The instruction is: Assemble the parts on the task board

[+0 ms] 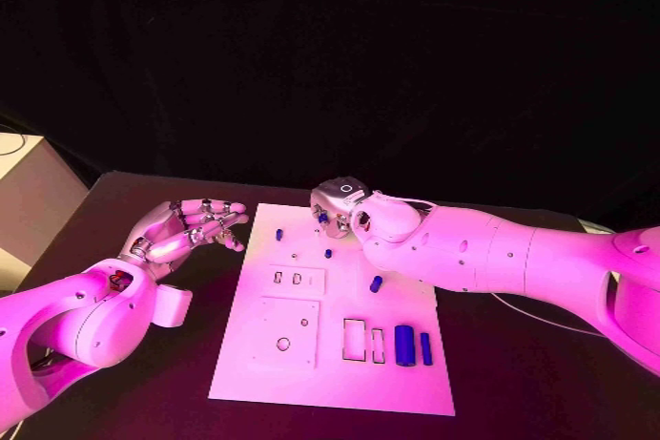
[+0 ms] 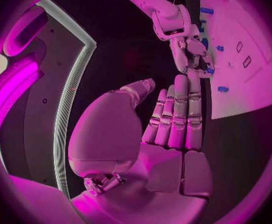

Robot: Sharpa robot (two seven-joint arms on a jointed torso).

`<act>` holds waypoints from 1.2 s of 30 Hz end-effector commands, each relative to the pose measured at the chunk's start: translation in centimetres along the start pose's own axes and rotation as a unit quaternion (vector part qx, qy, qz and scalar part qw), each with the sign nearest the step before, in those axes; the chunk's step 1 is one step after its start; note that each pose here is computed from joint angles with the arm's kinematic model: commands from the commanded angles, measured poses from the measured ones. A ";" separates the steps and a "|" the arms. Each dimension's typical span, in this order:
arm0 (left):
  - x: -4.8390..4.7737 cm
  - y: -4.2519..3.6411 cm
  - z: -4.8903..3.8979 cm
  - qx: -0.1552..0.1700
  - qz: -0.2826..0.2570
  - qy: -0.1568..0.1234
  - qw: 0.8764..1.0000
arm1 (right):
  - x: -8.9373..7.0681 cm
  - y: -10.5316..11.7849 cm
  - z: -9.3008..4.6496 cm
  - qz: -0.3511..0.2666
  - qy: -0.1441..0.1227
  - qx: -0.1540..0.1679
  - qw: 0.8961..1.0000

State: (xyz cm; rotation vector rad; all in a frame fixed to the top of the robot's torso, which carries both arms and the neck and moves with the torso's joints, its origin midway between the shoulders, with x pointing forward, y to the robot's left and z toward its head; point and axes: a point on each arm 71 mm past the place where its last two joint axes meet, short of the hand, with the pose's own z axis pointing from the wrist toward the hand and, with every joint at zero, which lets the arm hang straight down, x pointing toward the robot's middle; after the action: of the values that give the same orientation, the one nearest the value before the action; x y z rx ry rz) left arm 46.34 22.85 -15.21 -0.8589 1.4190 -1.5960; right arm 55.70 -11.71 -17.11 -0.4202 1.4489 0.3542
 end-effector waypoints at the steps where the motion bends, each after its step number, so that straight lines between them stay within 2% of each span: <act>1: 0.20 -0.14 0.05 0.004 -0.003 0.010 1.000 | 0.5 -0.1 -0.1 -0.008 0.016 0.002 1.000; 13: 0.16 -0.12 0.03 0.003 -0.003 0.009 1.000 | 0.3 -0.5 -0.1 -0.002 0.001 -0.003 1.000; 20: 0.01 -0.09 0.01 0.002 -0.002 0.008 1.000 | -0.1 -0.9 -1.0 0.015 -0.018 -0.007 1.000; 25: -0.28 -0.05 -0.03 0.001 0.000 0.004 1.000 | -1.1 -1.6 -2.6 0.039 -0.037 -0.006 0.999; 31: -0.68 0.04 -0.01 0.001 0.002 -0.001 1.000 | -3.2 -3.8 -5.6 0.105 -0.073 -0.002 0.992; 34: -0.79 0.08 0.02 0.001 0.003 -0.002 1.000 | -3.7 -5.2 -7.0 0.141 -0.072 0.011 0.987; 36: -0.82 0.11 0.05 0.000 0.003 -0.002 1.000 | -3.8 -6.1 -7.8 0.159 -0.061 0.023 0.985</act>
State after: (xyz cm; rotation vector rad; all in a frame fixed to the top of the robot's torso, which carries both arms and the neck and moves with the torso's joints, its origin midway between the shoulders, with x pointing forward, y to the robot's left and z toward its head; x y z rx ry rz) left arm 46.78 23.77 -15.41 -0.8687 1.4135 -1.5683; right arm 51.69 -20.48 -13.64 -0.2102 1.3882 0.5011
